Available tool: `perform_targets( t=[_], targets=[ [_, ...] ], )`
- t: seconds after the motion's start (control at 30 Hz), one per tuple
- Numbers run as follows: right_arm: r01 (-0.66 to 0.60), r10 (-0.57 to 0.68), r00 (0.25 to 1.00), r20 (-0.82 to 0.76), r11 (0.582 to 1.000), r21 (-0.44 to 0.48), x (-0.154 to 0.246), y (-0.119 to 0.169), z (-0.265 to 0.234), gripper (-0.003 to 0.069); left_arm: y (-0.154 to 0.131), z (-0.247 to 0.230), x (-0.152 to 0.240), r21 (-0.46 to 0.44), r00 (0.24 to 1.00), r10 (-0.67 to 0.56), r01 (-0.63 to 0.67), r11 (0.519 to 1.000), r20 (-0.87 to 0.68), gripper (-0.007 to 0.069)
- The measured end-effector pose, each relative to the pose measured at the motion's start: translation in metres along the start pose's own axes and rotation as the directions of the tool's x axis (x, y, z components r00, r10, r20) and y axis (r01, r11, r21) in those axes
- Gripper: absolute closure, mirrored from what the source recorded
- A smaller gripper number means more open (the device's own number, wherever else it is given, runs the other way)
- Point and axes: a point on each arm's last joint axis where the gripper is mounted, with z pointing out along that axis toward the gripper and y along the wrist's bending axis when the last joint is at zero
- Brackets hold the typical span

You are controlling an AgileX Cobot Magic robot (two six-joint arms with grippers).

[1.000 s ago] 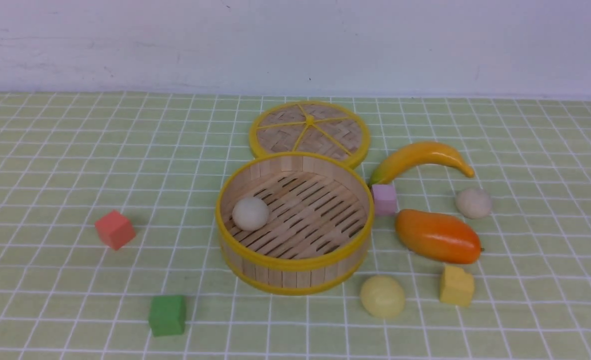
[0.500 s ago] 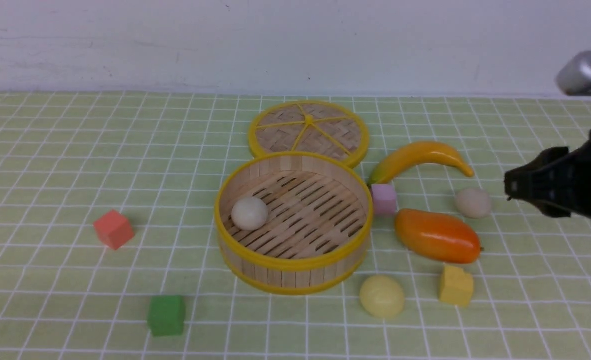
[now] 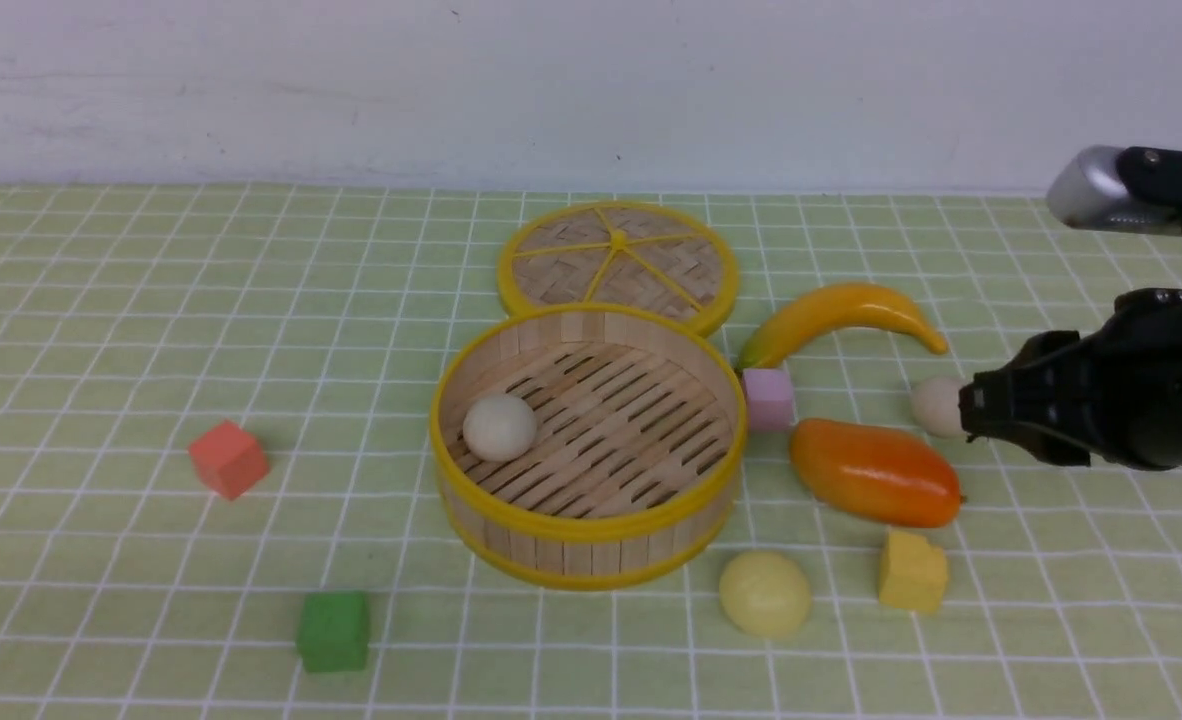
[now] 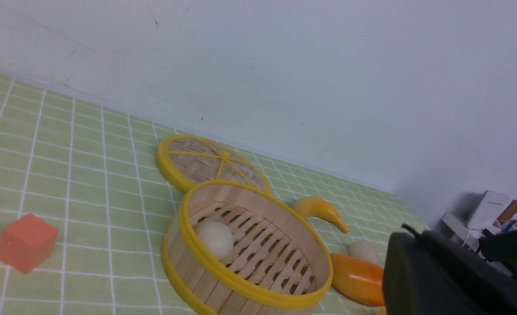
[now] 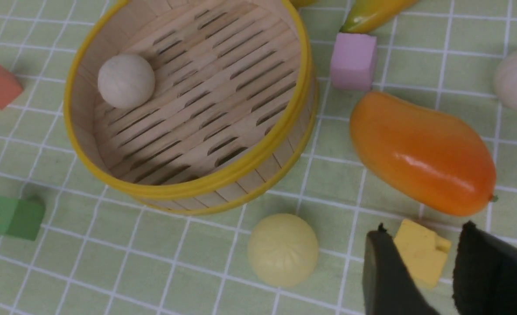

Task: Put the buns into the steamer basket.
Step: Use the right arm to grab a steamed stuffed bun

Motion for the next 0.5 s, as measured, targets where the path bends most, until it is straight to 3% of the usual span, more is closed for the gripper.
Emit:
perform_targets(
  t=[0.2,0.3,0.5],
  targets=[
    [-0.015,0.015,1.0,0.0,1.0,-0.009,0.0,0.001,0.0,0.042,0.007,0.003,0.011,-0.027,0.999,0.021,-0.022,0.999,-0.029,0.0636],
    [-0.025,0.025,1.0,-0.004,1.0,-0.015,0.0,0.001,0.0,0.042,0.014,0.005,0.018,-0.093,0.999,0.033,-0.036,0.995,-0.029,0.0635],
    [0.005,-0.005,1.0,-0.011,1.0,-0.016,0.001,0.002,0.001,0.042,0.026,0.003,0.016,-0.288,0.995,-0.051,0.074,0.955,0.088,0.0631]
  ],
)
